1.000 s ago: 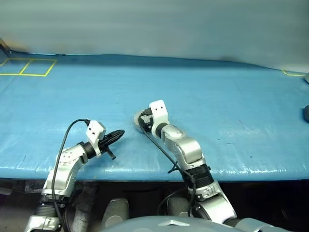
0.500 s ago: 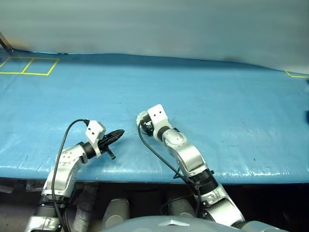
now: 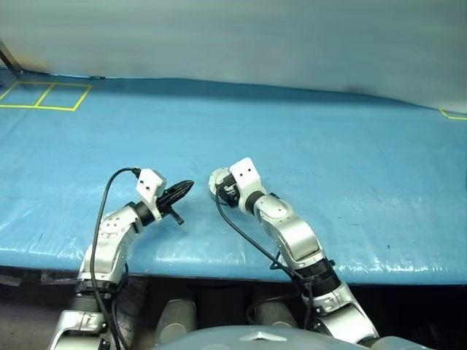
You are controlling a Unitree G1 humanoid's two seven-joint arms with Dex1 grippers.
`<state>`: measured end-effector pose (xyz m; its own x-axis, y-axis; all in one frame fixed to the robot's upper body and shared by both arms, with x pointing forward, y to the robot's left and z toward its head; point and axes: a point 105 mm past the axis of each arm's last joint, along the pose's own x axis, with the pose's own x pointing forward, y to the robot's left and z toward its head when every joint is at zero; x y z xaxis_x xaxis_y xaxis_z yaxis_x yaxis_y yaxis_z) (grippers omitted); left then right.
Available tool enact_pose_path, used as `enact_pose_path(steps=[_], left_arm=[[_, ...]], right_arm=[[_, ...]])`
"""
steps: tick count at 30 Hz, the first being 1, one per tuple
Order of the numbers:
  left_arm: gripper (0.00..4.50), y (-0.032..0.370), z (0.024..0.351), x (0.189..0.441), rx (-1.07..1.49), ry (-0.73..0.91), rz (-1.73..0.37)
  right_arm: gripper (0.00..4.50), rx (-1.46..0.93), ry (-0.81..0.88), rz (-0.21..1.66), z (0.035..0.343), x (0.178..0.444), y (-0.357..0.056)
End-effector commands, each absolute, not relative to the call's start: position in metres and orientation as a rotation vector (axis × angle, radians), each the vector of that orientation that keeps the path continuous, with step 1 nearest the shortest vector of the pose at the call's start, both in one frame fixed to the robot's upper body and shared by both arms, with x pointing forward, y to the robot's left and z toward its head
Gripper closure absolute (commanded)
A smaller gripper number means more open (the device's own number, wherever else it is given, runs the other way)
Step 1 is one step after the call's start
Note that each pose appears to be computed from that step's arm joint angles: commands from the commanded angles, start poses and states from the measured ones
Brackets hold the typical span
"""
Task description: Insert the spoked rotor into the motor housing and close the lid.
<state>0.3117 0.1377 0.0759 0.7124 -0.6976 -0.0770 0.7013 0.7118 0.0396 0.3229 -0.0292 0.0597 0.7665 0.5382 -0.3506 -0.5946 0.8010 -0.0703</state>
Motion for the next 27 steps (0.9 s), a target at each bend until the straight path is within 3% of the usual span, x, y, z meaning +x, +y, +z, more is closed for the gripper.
enact_pose_path(steps=[1, 10, 17, 27], left_arm=[[4.50, 0.125, 0.083, 0.316, 0.061, 0.038, -0.837], [4.50, 0.083, 0.074, 0.310, 0.057, 0.102, -1.070], [4.50, 0.079, 0.071, 0.316, 0.066, 0.110, -1.086], [4.50, 0.088, 0.067, 0.315, 0.060, 0.136, -1.088]], right_arm=[[1.47, -0.201, 0.619, 0.681, -0.005, 0.286, -0.043], [1.47, -0.213, 0.629, 0.734, -0.002, 0.275, -0.047], [1.47, -0.213, 0.651, 0.814, -0.002, 0.259, -0.047], [1.47, -0.207, 0.648, 0.744, 0.000, 0.270, -0.054]])
